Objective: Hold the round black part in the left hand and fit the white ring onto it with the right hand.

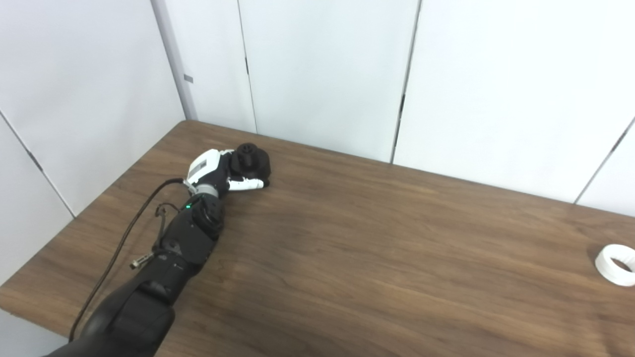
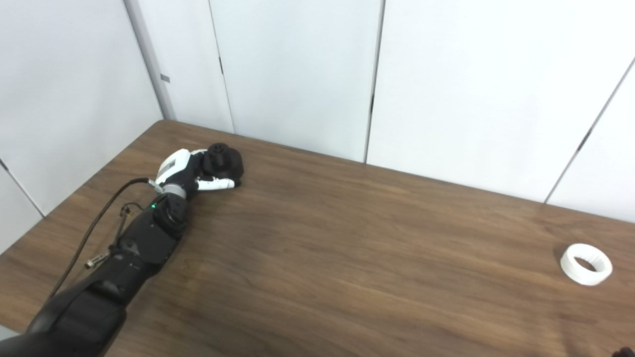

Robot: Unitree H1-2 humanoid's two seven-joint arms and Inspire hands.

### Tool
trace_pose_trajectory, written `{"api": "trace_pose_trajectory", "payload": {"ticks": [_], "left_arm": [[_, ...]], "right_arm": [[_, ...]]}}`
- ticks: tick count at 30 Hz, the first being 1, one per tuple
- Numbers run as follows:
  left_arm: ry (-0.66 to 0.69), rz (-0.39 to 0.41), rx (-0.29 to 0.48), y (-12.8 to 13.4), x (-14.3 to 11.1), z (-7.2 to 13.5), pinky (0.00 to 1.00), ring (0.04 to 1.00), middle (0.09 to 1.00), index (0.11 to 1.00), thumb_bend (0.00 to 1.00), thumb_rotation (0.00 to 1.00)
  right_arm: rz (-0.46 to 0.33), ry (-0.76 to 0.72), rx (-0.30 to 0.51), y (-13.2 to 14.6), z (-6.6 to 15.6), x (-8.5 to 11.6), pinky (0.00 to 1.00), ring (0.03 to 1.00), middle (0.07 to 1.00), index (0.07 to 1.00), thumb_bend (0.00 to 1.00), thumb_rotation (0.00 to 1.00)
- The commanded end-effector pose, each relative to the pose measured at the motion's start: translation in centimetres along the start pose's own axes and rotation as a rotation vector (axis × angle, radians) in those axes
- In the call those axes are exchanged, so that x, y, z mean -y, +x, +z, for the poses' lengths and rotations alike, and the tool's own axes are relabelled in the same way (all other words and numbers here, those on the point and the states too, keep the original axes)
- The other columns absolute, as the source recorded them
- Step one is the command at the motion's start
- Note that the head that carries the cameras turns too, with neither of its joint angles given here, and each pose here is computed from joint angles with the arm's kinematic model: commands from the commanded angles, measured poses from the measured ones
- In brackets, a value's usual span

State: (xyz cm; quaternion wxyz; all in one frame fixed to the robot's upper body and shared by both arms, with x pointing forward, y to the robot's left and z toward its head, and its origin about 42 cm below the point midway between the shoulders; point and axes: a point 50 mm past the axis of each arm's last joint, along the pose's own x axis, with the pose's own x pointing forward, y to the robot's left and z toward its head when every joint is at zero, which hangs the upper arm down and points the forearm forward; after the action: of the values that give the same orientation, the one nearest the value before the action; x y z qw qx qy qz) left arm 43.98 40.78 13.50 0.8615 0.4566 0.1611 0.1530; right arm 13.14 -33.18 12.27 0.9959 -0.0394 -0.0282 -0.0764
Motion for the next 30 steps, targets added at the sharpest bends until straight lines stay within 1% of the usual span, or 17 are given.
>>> {"api": "trace_pose_trajectory", "payload": {"ticks": [1,7,10,14,17,20,26,30], "left_arm": [[-0.028,0.019,0.048,1.0,-1.1,2.4,1.0,1.0,0.953,0.866,1.0,0.47],[-0.109,0.044,0.0,1.0,-0.7,2.2,1.0,0.992,0.939,0.849,1.0,0.45],[-0.158,0.053,-0.036,0.9,-0.2,2.2,1.0,0.985,0.933,0.839,1.0,0.43],[-0.195,0.055,-0.06,1.0,0.2,2.0,1.0,0.98,0.932,0.84,1.0,0.43],[-0.195,0.057,-0.071,1.1,0.4,2.0,1.0,0.969,0.926,0.839,1.0,0.45],[-0.185,0.055,-0.072,1.1,0.4,1.9,1.0,0.972,0.927,0.838,1.0,0.44],[-0.117,0.057,-0.061,0.9,0.3,1.7,1.0,0.981,0.929,0.821,1.0,0.43],[-0.053,0.053,-0.075,0.9,0.4,1.6,1.0,0.99,0.936,0.819,1.0,0.41]], "right_arm": [[-0.004,-0.007,0.052,0.3,1.1,0.1,1.0,1.0,0.952,0.933,0.62,1.0],[-0.002,-0.012,0.052,0.3,1.2,0.2,1.0,1.0,0.949,0.93,0.63,1.0],[-0.005,-0.012,0.053,0.3,1.1,0.3,1.0,1.0,0.946,0.931,0.62,1.0],[-0.005,-0.011,0.053,0.2,1.2,0.3,1.0,1.0,0.943,0.928,0.61,1.0],[-0.001,-0.012,0.054,0.2,1.3,0.3,1.0,0.998,0.945,0.934,0.6,1.0],[-0.003,-0.011,0.05,0.2,1.3,0.3,1.0,0.998,0.941,0.935,0.61,1.0],[-0.008,-0.007,0.051,0.1,1.4,0.4,1.0,1.0,0.934,0.929,0.62,1.0],[-0.001,-0.012,0.057,0.1,1.4,0.4,1.0,0.997,0.934,0.93,0.61,1.0]]}}
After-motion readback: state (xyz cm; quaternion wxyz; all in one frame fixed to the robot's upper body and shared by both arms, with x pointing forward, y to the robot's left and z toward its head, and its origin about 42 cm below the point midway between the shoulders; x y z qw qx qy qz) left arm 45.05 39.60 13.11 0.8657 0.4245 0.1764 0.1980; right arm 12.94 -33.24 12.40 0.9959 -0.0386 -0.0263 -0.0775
